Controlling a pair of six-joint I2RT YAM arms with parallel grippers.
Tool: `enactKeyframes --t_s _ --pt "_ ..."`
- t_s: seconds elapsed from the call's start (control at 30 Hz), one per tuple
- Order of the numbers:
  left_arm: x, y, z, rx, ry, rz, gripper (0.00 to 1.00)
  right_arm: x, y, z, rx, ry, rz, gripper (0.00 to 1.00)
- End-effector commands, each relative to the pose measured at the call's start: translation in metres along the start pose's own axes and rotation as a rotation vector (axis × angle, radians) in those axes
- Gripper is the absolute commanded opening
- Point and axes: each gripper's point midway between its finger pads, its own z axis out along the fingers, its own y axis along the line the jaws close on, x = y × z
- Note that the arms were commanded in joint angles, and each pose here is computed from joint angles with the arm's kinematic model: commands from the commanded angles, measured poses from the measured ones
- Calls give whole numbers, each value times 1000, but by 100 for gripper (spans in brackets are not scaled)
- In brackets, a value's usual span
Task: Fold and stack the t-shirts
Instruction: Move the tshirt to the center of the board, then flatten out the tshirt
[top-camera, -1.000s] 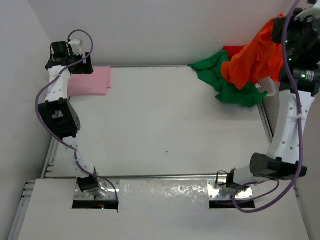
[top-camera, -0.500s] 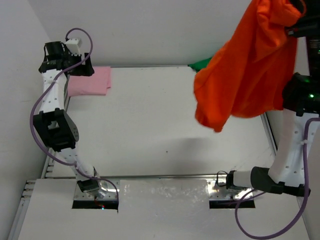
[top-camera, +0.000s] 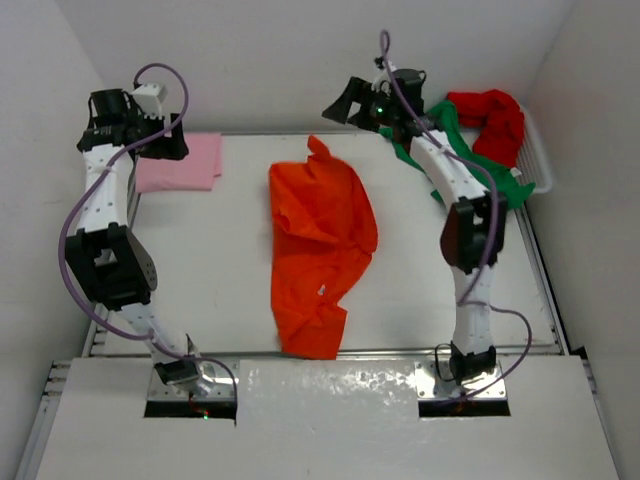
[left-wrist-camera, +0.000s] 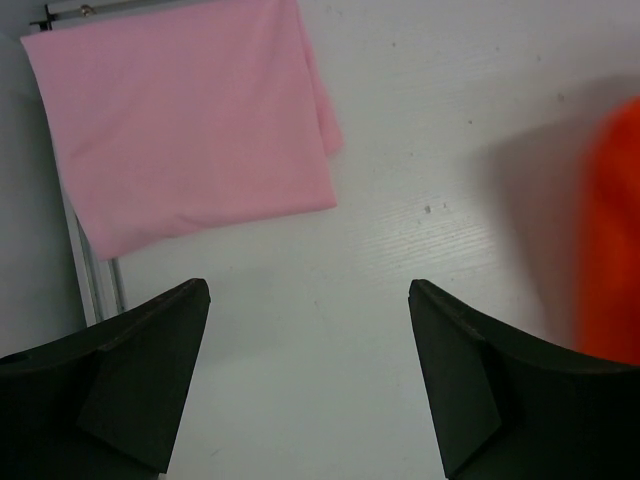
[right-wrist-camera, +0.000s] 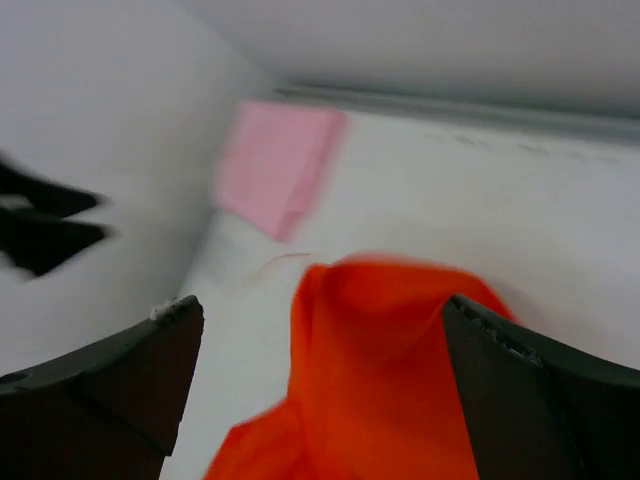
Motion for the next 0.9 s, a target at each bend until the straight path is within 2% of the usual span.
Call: enactKeyframes --t_s 0.0,0.03,0.1,0.2,0.23,0.27,0.3,0.33,0.37,0.4,0.43,0.47,0.5,0.6,0.7,0.8,0.87 --pt "-8 -7 -16 -9 -32 45 79 30 -77 -11 324 217 -149 99" --pt "-7 -6 -16 -9 -31 46 79 13 -86 -17 414 193 -221 99" --pt "-2 -4 -15 -16 -16 43 79 29 -98 -29 508 259 -259 99" --pt "5 4 -17 -35 -4 24 80 64 -71 -54 545 311 -402 99" --pt "7 5 -17 -35 -1 17 80 100 -43 -69 510 373 -462 99" --pt "8 7 -20 -36 -5 13 80 115 -30 -75 507 388 -503 99" --pt "14 11 -20 -43 5 -3 80 158 -33 -88 501 469 -527 99" --pt "15 10 -23 -39 2 -10 80 176 10 -95 416 472 -596 97" --pt "21 14 -24 -44 12 -24 80 199 24 -101 364 505 -619 81" --pt "24 13 -25 -41 13 -26 79 257 36 -114 276 604 -671 66" --pt "23 12 -30 -41 3 -27 79 271 50 -125 217 616 -709 53" --pt "32 12 -30 -41 16 -37 79 293 59 -133 167 652 -754 45" --pt "33 13 -32 -43 8 -36 79 338 68 -151 92 750 -831 44" --pt "42 8 -37 -39 4 -38 80 396 78 -182 -8 948 -982 70" --pt "51 3 -39 -23 15 -45 79 435 71 -206 -15 1113 -1032 74" --pt "57 -2 -43 -14 18 -44 79 462 68 -218 -24 1158 -1047 76" --pt "61 -3 -47 -24 17 -46 79 471 64 -212 -11 1135 -1019 77"
